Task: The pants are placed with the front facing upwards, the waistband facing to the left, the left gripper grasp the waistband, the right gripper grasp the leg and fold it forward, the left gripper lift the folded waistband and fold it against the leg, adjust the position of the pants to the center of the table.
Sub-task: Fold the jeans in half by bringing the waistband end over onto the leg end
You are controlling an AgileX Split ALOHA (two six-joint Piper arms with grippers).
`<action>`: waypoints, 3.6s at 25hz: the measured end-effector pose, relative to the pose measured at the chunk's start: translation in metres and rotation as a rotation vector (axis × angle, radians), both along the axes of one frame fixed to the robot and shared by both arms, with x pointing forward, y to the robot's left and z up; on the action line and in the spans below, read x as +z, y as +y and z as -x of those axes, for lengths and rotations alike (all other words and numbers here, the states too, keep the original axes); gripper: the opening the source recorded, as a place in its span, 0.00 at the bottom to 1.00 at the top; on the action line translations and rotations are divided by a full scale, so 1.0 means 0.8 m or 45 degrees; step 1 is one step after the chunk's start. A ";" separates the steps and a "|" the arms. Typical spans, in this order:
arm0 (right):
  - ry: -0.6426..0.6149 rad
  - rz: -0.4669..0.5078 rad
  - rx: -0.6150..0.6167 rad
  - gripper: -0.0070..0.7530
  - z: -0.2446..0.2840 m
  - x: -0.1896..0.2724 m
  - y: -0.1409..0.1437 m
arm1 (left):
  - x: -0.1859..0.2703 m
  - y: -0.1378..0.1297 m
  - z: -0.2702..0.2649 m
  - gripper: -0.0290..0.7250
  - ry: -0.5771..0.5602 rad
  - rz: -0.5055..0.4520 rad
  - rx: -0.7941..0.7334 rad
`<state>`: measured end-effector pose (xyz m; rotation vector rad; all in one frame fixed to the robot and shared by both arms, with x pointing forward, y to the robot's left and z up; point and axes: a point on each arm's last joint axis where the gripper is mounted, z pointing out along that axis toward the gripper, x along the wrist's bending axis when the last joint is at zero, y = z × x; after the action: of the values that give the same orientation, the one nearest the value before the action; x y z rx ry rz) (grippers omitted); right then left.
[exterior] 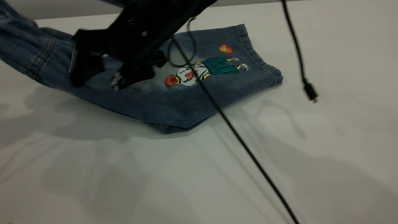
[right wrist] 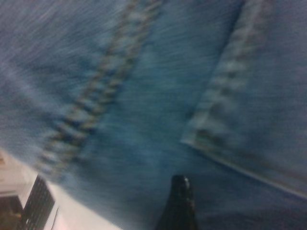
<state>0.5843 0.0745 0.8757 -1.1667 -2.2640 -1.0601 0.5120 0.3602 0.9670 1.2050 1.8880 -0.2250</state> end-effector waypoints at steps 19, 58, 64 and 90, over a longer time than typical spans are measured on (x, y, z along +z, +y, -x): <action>0.009 0.072 0.088 0.70 0.004 -0.008 -0.007 | 0.058 -0.032 0.027 0.19 -0.090 -0.158 -0.109; 0.011 0.020 0.219 0.69 0.027 -0.041 0.013 | 0.070 -0.063 0.019 0.19 -0.188 -0.048 -0.185; -0.003 0.027 0.220 0.69 0.025 -0.040 0.011 | 0.070 -0.080 0.016 0.19 -0.197 -0.061 -0.236; -0.460 -0.086 -0.229 0.69 -0.121 0.177 -0.173 | 0.044 -0.144 0.002 0.19 -0.181 -0.167 -0.374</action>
<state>0.6810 -0.0636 1.0176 -1.2529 -2.3955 -1.5119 0.5102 0.2451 1.0022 1.5472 1.6199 -0.1697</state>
